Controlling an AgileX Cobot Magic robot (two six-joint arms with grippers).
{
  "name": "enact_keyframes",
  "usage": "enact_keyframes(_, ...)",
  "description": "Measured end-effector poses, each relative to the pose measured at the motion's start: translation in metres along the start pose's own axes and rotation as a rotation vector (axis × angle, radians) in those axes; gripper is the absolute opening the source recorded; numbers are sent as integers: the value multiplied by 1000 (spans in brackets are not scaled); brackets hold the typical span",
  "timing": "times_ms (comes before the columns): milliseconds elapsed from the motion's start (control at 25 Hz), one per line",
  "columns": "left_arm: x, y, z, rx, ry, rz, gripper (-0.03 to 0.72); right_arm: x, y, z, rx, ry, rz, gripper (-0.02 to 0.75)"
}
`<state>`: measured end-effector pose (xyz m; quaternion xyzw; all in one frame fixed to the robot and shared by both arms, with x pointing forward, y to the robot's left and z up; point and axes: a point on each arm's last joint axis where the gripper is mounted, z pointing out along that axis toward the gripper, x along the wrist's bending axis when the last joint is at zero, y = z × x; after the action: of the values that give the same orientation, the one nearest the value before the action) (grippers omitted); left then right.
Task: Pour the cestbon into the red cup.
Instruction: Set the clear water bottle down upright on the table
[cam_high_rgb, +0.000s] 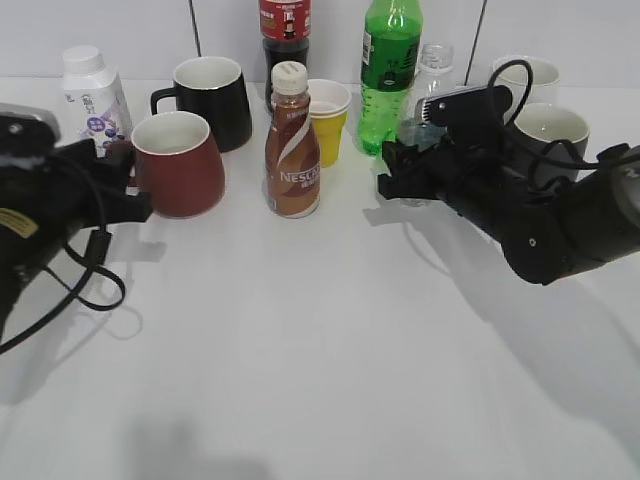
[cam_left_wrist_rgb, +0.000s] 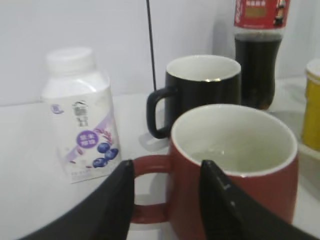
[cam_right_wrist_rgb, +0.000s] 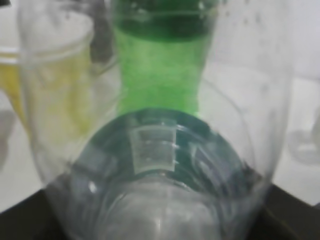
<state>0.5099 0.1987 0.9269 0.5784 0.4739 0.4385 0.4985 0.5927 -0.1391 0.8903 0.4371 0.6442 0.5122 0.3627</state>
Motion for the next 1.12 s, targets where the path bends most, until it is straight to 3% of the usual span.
enact_keyframes(200, 4, 15, -10, 3, 18, -39, 328, 2, -1, 0, 3, 26, 25, 465)
enact_keyframes(360, 4, 24, -15, 16, 6, -59, 329, 2, -1, 0, 7, 22, 34, 617)
enact_keyframes(440, 4, 29, -18, 26, -1, -69, 329, 2, -2, -2, 19, 20, 35, 638)
enact_keyframes(720, 5, 48, -33, 84, -44, -106, 329, 0, 1, -25, 108, 20, 38, 646)
enact_keyframes(1120, 7, 80, -80, 228, -144, -216, 329, 0, 12, -72, 443, 36, 91, 621)
